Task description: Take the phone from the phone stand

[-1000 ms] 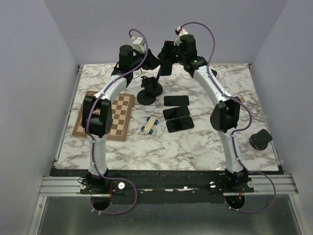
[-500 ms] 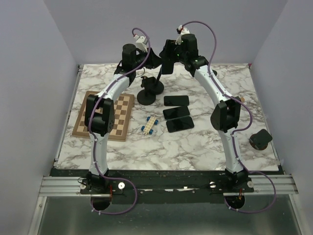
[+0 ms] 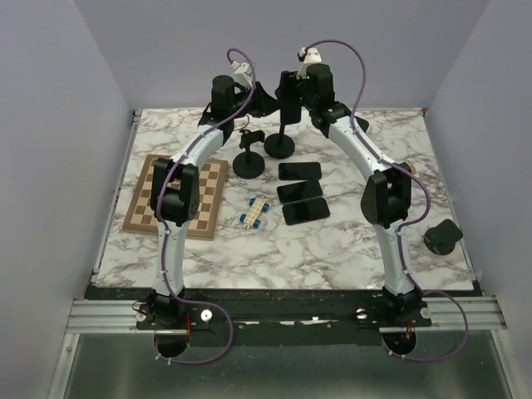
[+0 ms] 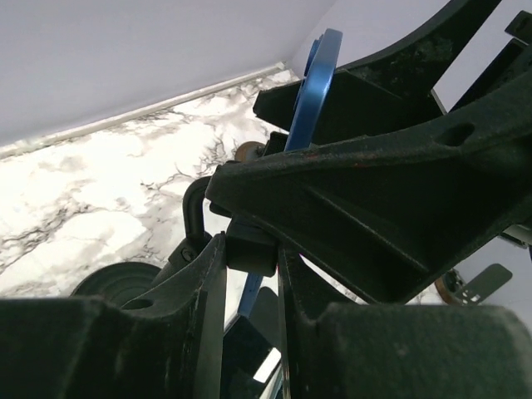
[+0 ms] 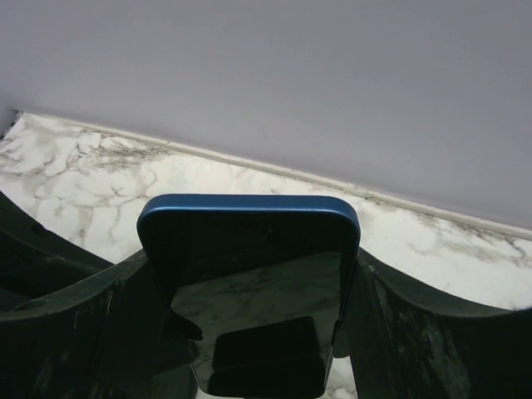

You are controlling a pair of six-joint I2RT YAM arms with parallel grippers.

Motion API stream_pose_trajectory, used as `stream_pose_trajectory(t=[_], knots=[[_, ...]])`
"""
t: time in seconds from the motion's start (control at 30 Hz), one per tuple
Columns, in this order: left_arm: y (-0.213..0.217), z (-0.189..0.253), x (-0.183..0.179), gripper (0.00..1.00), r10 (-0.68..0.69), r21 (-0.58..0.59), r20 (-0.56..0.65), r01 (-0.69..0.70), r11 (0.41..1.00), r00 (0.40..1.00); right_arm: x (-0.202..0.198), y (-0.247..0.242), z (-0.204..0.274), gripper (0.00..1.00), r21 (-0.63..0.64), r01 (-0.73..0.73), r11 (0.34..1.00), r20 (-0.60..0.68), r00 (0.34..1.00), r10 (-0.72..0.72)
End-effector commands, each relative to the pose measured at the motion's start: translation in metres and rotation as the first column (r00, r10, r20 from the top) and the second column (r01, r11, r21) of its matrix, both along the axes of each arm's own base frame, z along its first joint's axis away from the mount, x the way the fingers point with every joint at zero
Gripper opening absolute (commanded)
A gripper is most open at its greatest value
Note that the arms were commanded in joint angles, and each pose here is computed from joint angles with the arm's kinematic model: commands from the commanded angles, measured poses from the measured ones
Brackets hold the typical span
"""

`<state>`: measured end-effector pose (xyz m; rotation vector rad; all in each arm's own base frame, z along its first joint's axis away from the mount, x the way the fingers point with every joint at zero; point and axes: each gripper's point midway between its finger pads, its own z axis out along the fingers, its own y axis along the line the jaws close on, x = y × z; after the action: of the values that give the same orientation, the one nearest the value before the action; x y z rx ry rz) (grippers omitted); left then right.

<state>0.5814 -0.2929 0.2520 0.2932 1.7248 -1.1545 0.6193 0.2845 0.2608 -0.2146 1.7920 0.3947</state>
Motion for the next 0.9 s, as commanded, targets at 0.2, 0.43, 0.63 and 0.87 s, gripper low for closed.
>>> stream_pose_trajectory(t=[0.2, 0.43, 0.63, 0.87], knots=[[0.020, 0.024, 0.012, 0.00, -0.040, -0.054, 0.035, 0.042, 0.998, 0.999, -0.008, 0.012, 0.058, 0.01, -0.093, -0.158, 0.983, 0.244, 0.954, 0.176], [0.028, 0.020, 0.008, 0.00, -0.068, -0.034, 0.031, 0.069, 0.997, 0.997, -0.024, 0.031, 0.040, 0.01, -0.153, -0.350, 0.924, 0.162, 0.913, 0.373], [0.034, 0.007, 0.016, 0.00, -0.059, 0.001, -0.025, 0.059, 0.998, 0.998, -0.046, 0.041, 0.043, 0.01, -0.071, -0.511, 0.857, 0.122, 0.848, 0.516], [0.049, -0.007, 0.029, 0.00, 0.047, 0.038, -0.073, -0.045, 0.998, 0.996, -0.058, 0.046, 0.045, 0.01, 0.043, -0.582, 0.812, 0.093, 0.812, 0.577]])
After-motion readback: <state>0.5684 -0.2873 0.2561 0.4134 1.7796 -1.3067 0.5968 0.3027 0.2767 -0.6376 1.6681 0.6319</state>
